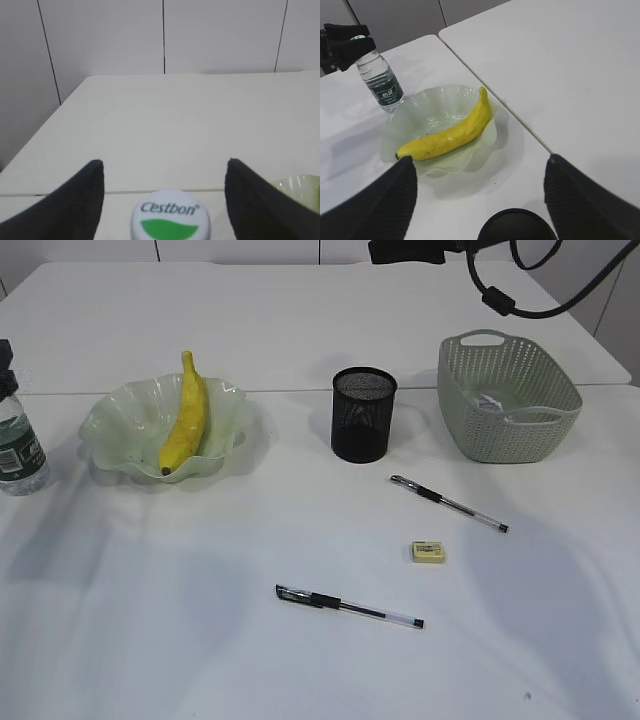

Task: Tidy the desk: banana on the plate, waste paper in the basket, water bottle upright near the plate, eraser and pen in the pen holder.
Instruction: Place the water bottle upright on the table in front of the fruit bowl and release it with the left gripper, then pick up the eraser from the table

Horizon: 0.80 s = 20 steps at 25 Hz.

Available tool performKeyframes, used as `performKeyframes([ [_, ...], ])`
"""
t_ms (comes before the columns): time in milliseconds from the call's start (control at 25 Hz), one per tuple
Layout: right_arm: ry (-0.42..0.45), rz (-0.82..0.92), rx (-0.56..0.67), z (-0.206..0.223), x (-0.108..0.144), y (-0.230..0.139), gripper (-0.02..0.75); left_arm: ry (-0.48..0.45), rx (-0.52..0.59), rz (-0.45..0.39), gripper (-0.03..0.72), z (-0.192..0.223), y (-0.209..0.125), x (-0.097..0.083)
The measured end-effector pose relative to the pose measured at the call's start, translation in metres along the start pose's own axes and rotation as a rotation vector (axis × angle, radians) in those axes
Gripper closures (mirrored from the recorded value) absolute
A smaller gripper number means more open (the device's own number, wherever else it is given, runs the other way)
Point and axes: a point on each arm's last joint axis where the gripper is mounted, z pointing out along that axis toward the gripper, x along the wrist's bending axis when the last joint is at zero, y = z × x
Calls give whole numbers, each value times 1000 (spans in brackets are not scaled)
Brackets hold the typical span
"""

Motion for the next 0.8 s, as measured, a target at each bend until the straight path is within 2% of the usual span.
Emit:
performKeyframes([
  [480, 0, 12, 0, 0, 0, 0, 151, 1, -53, 8, 148, -6, 32, -1],
  [800, 0, 19, 0, 0, 0, 0, 151, -1, -66, 11, 146, -9, 40, -2],
])
